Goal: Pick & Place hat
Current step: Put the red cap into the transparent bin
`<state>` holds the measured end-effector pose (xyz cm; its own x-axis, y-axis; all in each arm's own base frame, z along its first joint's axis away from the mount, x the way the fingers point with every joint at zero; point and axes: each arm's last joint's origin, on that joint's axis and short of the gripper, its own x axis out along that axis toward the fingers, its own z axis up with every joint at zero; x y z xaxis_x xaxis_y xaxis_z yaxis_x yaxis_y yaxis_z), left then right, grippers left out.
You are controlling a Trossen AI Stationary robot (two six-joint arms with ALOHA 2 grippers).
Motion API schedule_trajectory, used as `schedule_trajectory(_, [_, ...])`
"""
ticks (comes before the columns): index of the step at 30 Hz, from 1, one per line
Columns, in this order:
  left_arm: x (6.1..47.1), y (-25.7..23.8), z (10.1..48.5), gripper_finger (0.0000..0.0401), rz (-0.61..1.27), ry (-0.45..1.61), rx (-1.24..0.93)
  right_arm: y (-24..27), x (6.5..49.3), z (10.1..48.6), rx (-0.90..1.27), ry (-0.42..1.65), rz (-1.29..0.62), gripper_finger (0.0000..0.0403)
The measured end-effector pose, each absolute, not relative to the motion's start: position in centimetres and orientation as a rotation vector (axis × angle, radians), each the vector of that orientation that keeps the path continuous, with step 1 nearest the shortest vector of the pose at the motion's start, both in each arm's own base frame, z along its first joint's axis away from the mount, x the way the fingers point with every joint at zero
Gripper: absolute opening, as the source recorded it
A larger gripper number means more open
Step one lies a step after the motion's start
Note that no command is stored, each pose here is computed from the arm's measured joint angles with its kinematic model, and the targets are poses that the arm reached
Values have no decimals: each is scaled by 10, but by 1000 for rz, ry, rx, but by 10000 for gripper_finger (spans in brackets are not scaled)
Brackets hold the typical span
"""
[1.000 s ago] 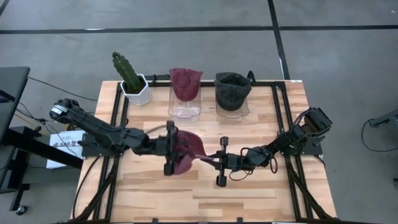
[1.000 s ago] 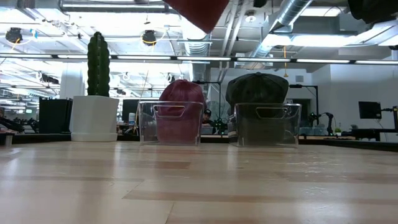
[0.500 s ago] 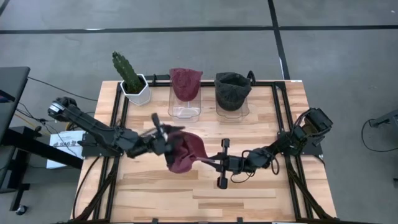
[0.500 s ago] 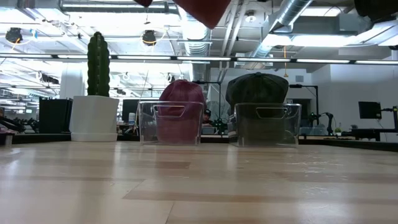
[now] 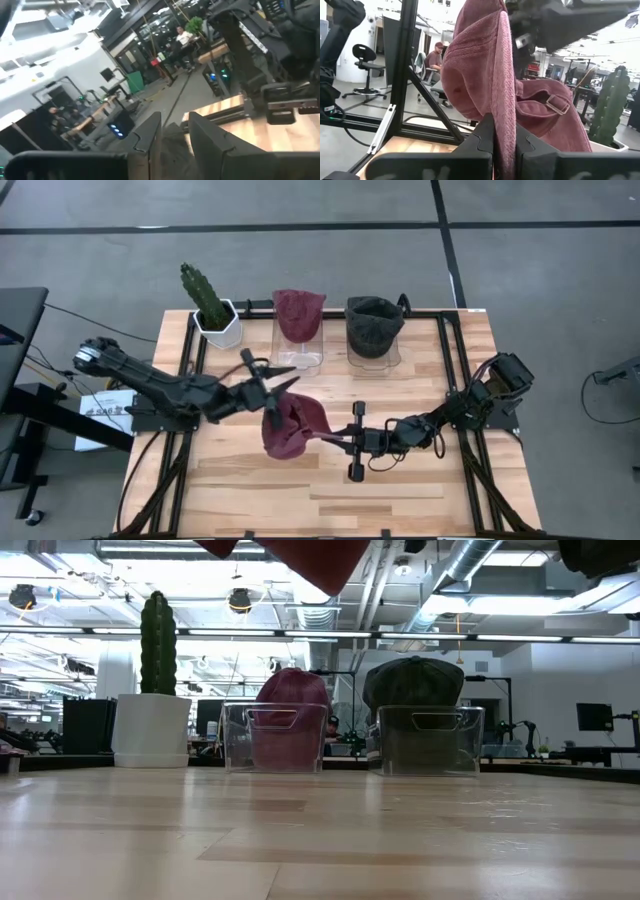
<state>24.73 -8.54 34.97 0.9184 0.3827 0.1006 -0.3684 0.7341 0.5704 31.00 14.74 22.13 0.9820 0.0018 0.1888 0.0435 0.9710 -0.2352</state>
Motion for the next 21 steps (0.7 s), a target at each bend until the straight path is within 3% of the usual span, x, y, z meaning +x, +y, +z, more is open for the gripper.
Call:
schedule_trajectory(7, [285, -91, 325, 97, 372, -34, 602, 147, 310, 221, -242, -184, -20, 3])
schedule_trajectory(12, [296, -105, 310, 97, 156, -86, 590, 148, 309, 220, -239, -172, -67, 3])
schedule_trajectory(21, [276, -101, 338, 97, 205, -179, 691, 149, 308, 222, -233, -183, -99, 3])
